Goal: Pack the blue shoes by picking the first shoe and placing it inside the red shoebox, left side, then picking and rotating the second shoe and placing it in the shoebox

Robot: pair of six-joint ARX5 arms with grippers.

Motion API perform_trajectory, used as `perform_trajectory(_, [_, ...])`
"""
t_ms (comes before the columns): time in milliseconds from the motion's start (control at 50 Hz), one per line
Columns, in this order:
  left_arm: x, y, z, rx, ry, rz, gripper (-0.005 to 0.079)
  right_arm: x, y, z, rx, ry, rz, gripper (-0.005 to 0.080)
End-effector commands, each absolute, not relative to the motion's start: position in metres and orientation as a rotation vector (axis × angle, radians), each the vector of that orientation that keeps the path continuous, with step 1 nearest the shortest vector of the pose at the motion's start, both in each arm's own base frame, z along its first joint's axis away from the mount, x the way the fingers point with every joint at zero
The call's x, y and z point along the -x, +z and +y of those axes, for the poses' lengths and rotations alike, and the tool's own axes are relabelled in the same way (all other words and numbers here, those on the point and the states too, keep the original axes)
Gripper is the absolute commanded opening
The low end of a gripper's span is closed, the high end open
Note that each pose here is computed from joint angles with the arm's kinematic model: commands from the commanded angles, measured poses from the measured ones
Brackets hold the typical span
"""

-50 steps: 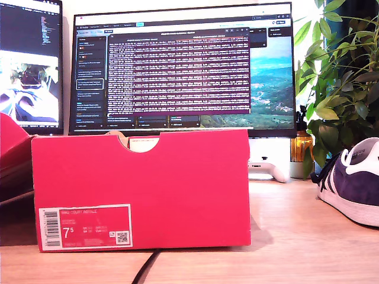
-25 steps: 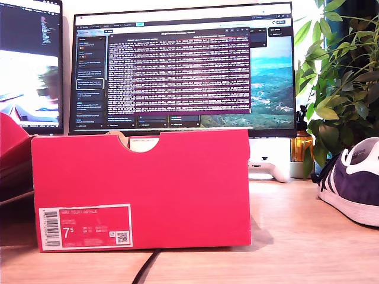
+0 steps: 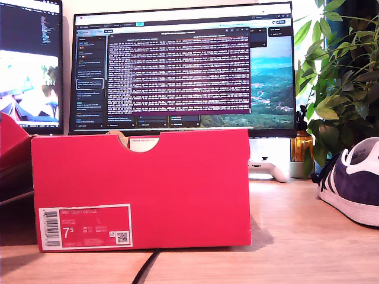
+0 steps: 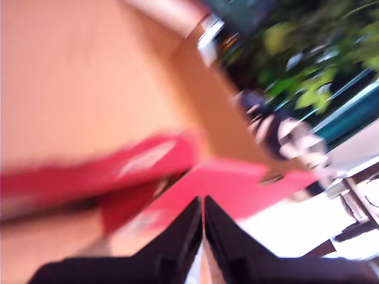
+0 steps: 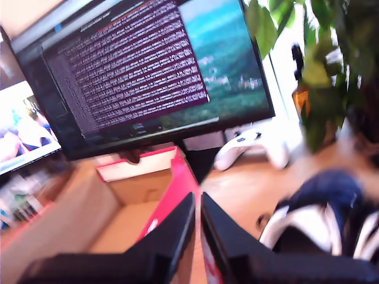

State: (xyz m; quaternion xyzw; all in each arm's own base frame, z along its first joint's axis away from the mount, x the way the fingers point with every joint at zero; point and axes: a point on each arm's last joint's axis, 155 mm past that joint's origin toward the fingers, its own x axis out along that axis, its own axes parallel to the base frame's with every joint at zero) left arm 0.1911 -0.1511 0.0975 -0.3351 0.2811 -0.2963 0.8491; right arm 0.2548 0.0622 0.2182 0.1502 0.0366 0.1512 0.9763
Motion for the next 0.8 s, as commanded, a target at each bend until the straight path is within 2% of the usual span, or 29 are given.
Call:
perform_trajectory(0, [-0.184,0.064,-0.152,0.713,-0.582,0.715,-0.0020,-0.260,0.232,0.063,-0.246,0.310,0.076,-0.0010])
perform_trajectory(120, [-0.183,0.047,-0.151,0.707,-0.531,0.784,-0.0020,-0.273,0.235,0.065,-0.216,0.309,0.149,-0.0010])
perform_trajectory(400, [-0.208,0.051,-0.143,0.725,-0.426,0.708,-0.0020,-0.289,0.209,0.079,-0.156,0.336,0.441,-0.0009])
perform_trajectory(640, [-0.219,0.056,-0.145,0.729,-0.427,0.675,-0.0020,-0.293,0.204,0.088,-0.150,0.341,0.653,0.0001])
perform_trajectory(780, [-0.226,0.059,-0.148,0.733,-0.436,0.657,-0.0020,-0.294,0.208,0.081,-0.148,0.284,0.755,0.0063])
